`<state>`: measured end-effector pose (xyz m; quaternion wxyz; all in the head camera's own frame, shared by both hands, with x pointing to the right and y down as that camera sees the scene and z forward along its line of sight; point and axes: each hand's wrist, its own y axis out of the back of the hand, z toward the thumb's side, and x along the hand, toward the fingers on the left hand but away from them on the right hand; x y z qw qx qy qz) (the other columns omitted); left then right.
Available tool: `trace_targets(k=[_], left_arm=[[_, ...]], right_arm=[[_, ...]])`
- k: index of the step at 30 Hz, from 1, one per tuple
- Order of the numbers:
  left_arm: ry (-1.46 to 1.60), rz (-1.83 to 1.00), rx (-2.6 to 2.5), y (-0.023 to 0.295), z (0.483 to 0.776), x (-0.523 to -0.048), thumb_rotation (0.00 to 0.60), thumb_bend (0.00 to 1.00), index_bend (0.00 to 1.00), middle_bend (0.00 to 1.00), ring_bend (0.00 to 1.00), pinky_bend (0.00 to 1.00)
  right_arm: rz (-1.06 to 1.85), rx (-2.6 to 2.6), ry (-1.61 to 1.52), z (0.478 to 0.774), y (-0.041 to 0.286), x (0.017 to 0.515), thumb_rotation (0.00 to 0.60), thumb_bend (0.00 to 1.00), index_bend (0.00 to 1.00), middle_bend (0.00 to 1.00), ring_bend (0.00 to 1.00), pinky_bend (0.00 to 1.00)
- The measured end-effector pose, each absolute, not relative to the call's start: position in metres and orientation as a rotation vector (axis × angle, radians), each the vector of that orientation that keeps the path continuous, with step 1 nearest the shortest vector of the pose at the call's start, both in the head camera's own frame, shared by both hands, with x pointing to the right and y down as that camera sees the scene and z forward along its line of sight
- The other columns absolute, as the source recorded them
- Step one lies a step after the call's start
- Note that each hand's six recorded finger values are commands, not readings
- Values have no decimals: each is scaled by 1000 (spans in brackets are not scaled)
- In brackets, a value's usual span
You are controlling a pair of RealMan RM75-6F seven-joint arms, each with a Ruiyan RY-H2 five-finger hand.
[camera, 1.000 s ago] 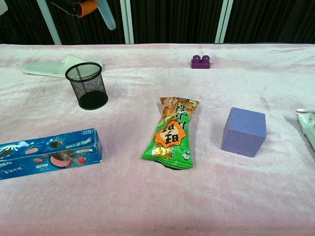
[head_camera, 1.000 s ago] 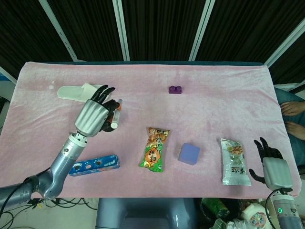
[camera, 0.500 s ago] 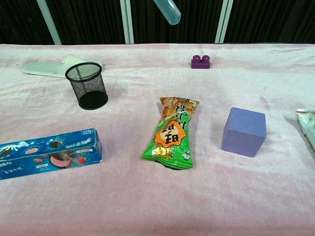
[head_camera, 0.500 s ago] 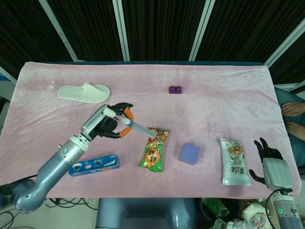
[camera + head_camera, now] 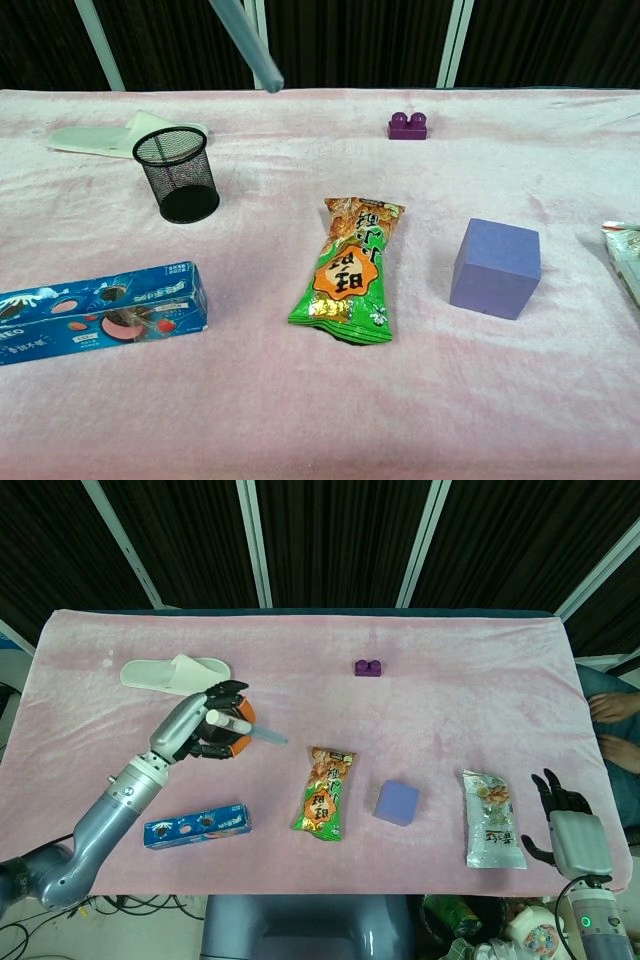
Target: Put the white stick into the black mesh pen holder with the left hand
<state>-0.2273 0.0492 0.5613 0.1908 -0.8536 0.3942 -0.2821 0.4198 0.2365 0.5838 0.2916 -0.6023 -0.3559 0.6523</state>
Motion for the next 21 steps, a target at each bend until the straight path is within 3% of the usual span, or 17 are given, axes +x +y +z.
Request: trace_targets(k=[6,12,21], left_arm=[[864,-758,-1853,45,576,-229,600,392,623,549,140,177],[689,-636,-1482,48,567,-216,600,392,640,566,140,179],[890,-624,-1773,54,554,-202,600,392,650,569,140,181]], right_arm=[[1743,-1605,-953,583,237,422,600,177,11,17,186,158],[1744,-1608,-956,583,236,423,600,177,11,18,186,158],[1742,-1608,-955,583,237,422,600,177,29,31,189,158]])
